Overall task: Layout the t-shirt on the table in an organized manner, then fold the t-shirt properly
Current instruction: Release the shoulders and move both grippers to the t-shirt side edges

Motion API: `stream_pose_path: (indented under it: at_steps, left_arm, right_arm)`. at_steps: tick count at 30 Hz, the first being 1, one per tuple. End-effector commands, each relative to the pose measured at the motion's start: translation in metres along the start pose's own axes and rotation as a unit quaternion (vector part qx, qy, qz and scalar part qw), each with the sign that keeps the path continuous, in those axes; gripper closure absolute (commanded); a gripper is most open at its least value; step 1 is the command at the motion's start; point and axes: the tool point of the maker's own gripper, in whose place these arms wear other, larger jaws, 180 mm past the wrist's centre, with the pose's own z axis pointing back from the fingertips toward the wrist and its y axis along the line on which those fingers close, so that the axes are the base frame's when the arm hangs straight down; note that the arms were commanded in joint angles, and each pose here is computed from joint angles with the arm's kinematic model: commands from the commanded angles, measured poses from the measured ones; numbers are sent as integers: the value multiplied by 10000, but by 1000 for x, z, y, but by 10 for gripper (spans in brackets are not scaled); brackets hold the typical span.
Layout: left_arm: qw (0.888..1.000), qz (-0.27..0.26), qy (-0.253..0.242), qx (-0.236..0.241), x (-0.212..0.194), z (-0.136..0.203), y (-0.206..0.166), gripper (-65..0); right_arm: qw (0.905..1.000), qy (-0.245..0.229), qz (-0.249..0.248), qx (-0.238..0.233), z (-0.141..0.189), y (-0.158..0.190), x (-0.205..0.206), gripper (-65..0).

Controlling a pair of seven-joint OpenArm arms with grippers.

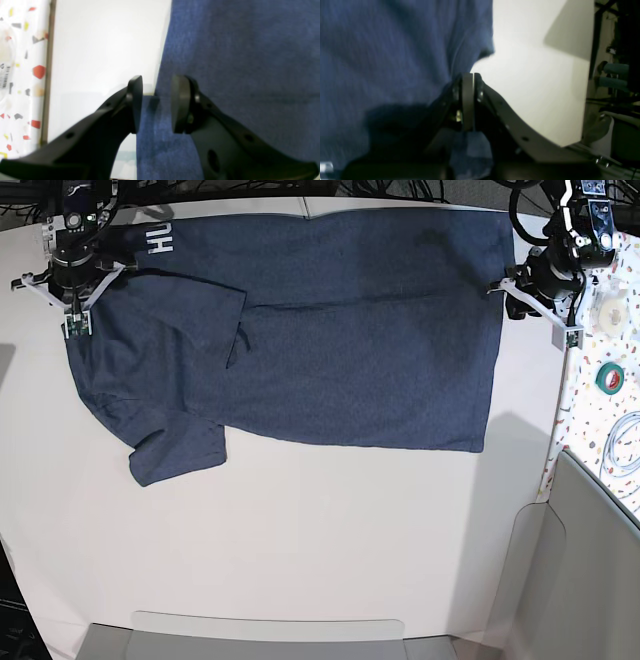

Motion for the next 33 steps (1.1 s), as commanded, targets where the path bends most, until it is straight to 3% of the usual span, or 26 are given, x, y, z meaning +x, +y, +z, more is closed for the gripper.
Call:
stream_pose_path:
  at_steps: [1,8,14,16,18,22,26,29,33]
  left_arm:
    - [9998,-86,-191,44,12,4,2,-197]
    - [9995,-78,-291,27,20,3,1,-197]
    - [9981,-75,-610,-14,48,4,-3,-198]
    - [9982,-65,-592,-47,57,3,-6,-198]
    - [9984,-56,-560,-80,65,4,-8,-199]
    - [9981,-48,-596,-113,75,4,-11,-199]
    - [9985,10,-529,-100,73,0,-8,-199]
    - [9987,23,-493,-90,71,-1,-7,-199]
    - [9988,23,-473,-88,70,-2,-6,-199]
  right_arm:
    - [9993,-203,-94,-286,3,-18,12,0]
    - [9884,-725,-861,-1018,2,-73,54,0]
    - [9758,-1239,-1450,-1067,-2,-83,105,0]
    - [9718,-1221,-1741,-1016,-7,-86,122,-51]
    - [9722,-1039,-1917,-849,-19,-83,132,-128]
    - [9857,-713,-1497,-312,-49,-72,145,-264]
    - [9894,-227,-1415,250,-80,-65,123,-352]
    - [9838,-105,-1551,896,-94,-57,107,-379]
    - [9676,-177,-1968,1570,-104,-52,94,-384]
